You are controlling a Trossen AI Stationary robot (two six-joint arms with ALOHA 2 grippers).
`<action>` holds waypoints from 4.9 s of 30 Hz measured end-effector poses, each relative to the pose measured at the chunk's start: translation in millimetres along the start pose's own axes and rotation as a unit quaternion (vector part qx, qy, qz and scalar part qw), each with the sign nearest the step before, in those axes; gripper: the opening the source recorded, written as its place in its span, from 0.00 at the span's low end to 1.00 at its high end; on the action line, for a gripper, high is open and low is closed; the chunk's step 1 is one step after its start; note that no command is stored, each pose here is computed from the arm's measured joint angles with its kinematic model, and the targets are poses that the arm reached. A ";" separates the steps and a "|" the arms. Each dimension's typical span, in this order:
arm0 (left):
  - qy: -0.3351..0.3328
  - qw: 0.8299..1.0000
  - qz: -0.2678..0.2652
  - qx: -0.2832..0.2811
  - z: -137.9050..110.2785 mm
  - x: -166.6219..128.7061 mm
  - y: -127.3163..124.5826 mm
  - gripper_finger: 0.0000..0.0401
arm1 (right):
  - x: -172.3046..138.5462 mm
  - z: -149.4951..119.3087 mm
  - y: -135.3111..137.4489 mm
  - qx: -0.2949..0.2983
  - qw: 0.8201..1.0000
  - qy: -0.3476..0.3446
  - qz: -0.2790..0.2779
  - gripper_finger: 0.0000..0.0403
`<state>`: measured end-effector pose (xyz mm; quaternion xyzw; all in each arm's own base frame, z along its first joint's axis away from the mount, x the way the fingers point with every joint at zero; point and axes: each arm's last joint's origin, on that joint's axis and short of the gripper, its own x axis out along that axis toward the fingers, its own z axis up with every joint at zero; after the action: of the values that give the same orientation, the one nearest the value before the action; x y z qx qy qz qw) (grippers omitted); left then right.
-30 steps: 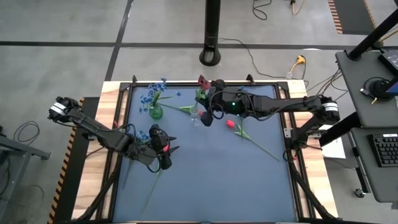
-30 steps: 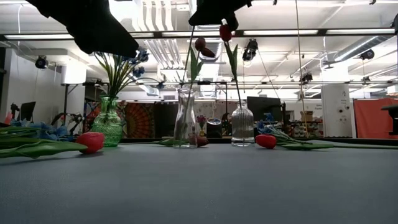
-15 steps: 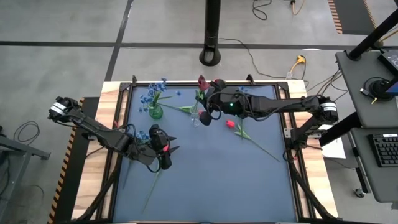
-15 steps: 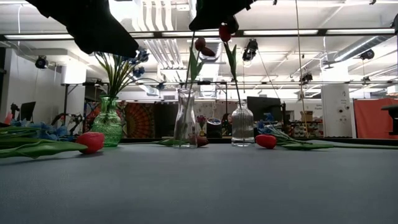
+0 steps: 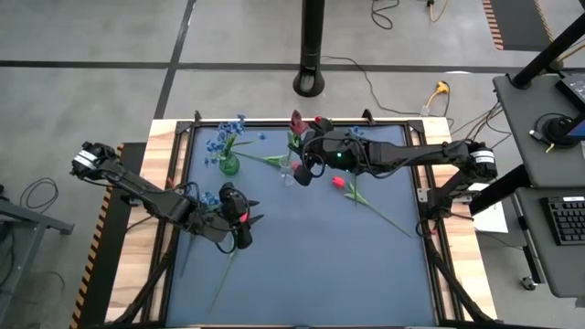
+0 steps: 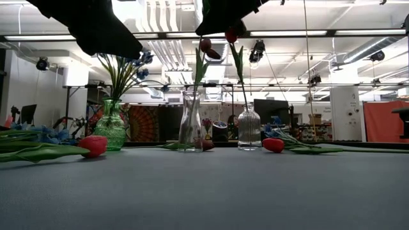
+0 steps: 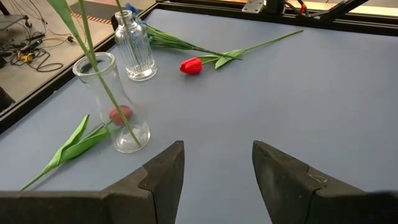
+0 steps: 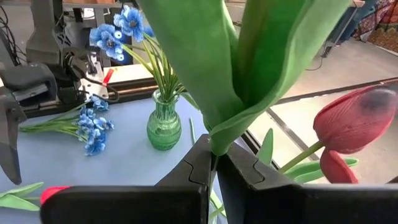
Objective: Sort flowers into vase by color
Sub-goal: Put the right dark red tulip into the bottom transparent vase, then put the bottom red tulip into the bottom transparent vase
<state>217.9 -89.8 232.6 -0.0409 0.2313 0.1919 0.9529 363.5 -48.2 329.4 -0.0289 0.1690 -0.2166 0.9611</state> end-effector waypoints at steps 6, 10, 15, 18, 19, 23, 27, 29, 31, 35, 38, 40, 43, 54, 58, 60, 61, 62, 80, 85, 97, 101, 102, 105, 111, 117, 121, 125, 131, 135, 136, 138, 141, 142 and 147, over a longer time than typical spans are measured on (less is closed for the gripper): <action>0.000 1.000 0.000 0.000 0.0 0.0 0.0 0.43 | 0.2 -0.7 0.1 0.004 1.000 0.000 0.000 0.03; 0.000 1.000 0.000 0.000 0.0 0.0 0.0 0.43 | 0.2 -0.8 0.1 0.004 1.000 0.001 0.000 0.04; 0.000 1.000 0.000 0.000 -0.1 0.1 0.0 0.43 | 0.2 -0.8 0.1 0.004 1.000 0.001 0.000 0.10; 0.000 1.000 0.000 0.000 -0.1 0.1 0.0 0.43 | 0.2 -0.8 0.1 0.005 1.000 0.001 0.000 0.16; 0.000 1.000 0.000 0.000 -0.1 0.1 0.0 0.43 | 0.2 -0.9 0.1 0.005 1.000 0.001 0.000 0.18; 0.000 1.000 0.000 0.000 -0.1 0.1 0.0 0.43 | 1.6 -2.3 0.6 0.005 1.000 0.004 0.000 0.24; 0.000 1.000 0.000 0.000 0.0 0.1 -0.1 0.43 | 3.8 -4.6 1.6 0.003 1.000 0.008 0.000 0.30; 0.000 1.000 0.000 0.000 0.0 0.1 -0.1 0.43 | 4.0 -5.3 1.7 0.002 1.000 0.011 0.000 0.33; 0.000 1.000 0.000 0.000 -0.1 0.1 0.0 0.43 | 4.0 -5.2 1.7 0.001 1.000 0.010 0.000 0.35; 0.000 1.000 0.000 0.000 0.0 0.1 -0.1 0.43 | 4.4 -5.6 1.8 0.001 1.000 0.012 0.000 0.41; 0.000 1.000 0.000 0.000 0.0 0.1 -0.1 0.43 | 4.4 -5.6 1.8 0.002 1.000 0.011 0.000 0.46; 0.000 1.000 0.000 0.000 -0.1 0.1 -0.1 0.43 | 4.4 -5.6 1.8 0.006 1.000 0.012 0.000 0.49; 0.000 1.000 0.000 0.000 -0.1 0.1 -0.1 0.43 | 4.4 -5.6 1.8 0.005 1.000 0.012 0.000 0.52; 0.000 1.000 0.000 -0.002 -0.1 0.1 -0.1 0.43 | -9.0 4.9 -2.4 0.011 1.000 -0.009 0.001 0.59; 0.001 1.000 -0.001 -0.009 -0.2 0.1 -0.2 0.43 | -17.4 11.1 -4.4 0.015 1.000 -0.021 0.002 0.61; 0.005 1.000 -0.008 -0.020 -0.4 0.1 -0.5 0.43 | -21.8 13.9 -2.8 0.015 0.999 -0.028 0.006 0.62; 0.009 0.999 -0.016 -0.028 -0.6 0.1 -1.0 0.43 | -24.7 15.5 -1.3 0.014 0.999 -0.032 0.009 0.62; 0.015 0.999 -0.026 -0.034 -1.0 0.1 -1.6 0.43 | -27.5 16.9 0.2 0.011 0.999 -0.035 0.013 0.62; 0.075 0.990 -0.102 -0.059 17.3 -23.0 -20.8 0.43 | -71.4 68.1 18.5 -0.031 0.996 -0.058 0.058 0.62; 0.125 0.984 -0.080 -0.097 15.7 -35.5 -22.8 0.43 | -83.4 75.6 18.3 -0.045 0.996 -0.023 0.067 0.61; 0.349 0.912 -0.004 -0.213 -27.7 -21.2 -38.0 0.43 | -111.7 77.4 24.3 -0.051 0.992 0.072 0.092 0.59; 0.417 0.876 0.034 -0.241 -45.7 -8.6 -50.5 0.43 | -115.5 76.6 26.7 -0.055 0.990 0.082 0.097 0.59; 0.431 0.868 0.042 -0.242 -50.4 -5.5 -53.8 0.43 | -115.7 76.2 27.0 -0.056 0.990 0.084 0.098 0.59; 0.458 0.855 0.062 -0.235 -60.9 4.3 -62.8 0.43 | -116.1 76.1 27.6 -0.057 0.990 0.083 0.099 0.59; 0.457 0.857 0.079 -0.223 -66.0 13.0 -70.7 0.43 | -115.7 75.7 27.7 -0.063 0.990 0.083 0.099 0.58; 0.452 0.860 0.107 -0.211 -73.1 14.8 -66.3 0.40 | -115.1 74.9 28.0 -0.063 0.989 0.085 0.099 0.58; 0.450 0.861 0.113 -0.211 -76.2 17.3 -67.3 0.36 | -115.3 73.6 27.8 -0.068 0.989 0.091 0.099 0.58; 0.453 0.859 0.125 -0.206 -82.7 20.9 -67.8 0.30 | -114.3 71.1 28.2 -0.073 0.988 0.097 0.099 0.58; 0.459 0.855 0.141 -0.195 -92.3 27.2 -70.3 0.16 | -111.3 65.7 29.7 -0.077 0.986 0.106 0.098 0.58; 0.457 0.861 0.130 -0.184 -90.4 26.1 -69.7 0.04 | -110.4 64.1 30.4 -0.079 0.986 0.109 0.098 0.58; 0.455 0.863 0.128 -0.177 -89.0 24.9 -68.3 0.02 | -110.6 64.1 30.7 -0.079 0.986 0.110 0.099 0.58; 0.449 0.869 0.126 -0.165 -84.7 21.2 -64.7 0.02 | -110.9 63.9 31.2 -0.080 0.986 0.110 0.100 0.58; 0.438 0.877 0.114 -0.160 -74.2 13.3 -59.8 0.02 | -112.3 63.7 32.7 -0.082 0.985 0.110 0.103 0.58; 0.434 0.880 0.110 -0.158 -70.8 10.6 -58.3 0.01 | -113.1 63.8 33.2 -0.082 0.985 0.109 0.104 0.58; 0.369 0.914 0.051 -0.159 -44.7 -7.7 -52.7 0.01 | -120.8 66.0 35.0 -0.082 0.985 0.101 0.112 0.58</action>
<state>212.8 -148.6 195.8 -0.2483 0.5348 0.2453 0.7695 297.4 33.8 424.8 -0.0669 0.2842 -0.0945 0.9517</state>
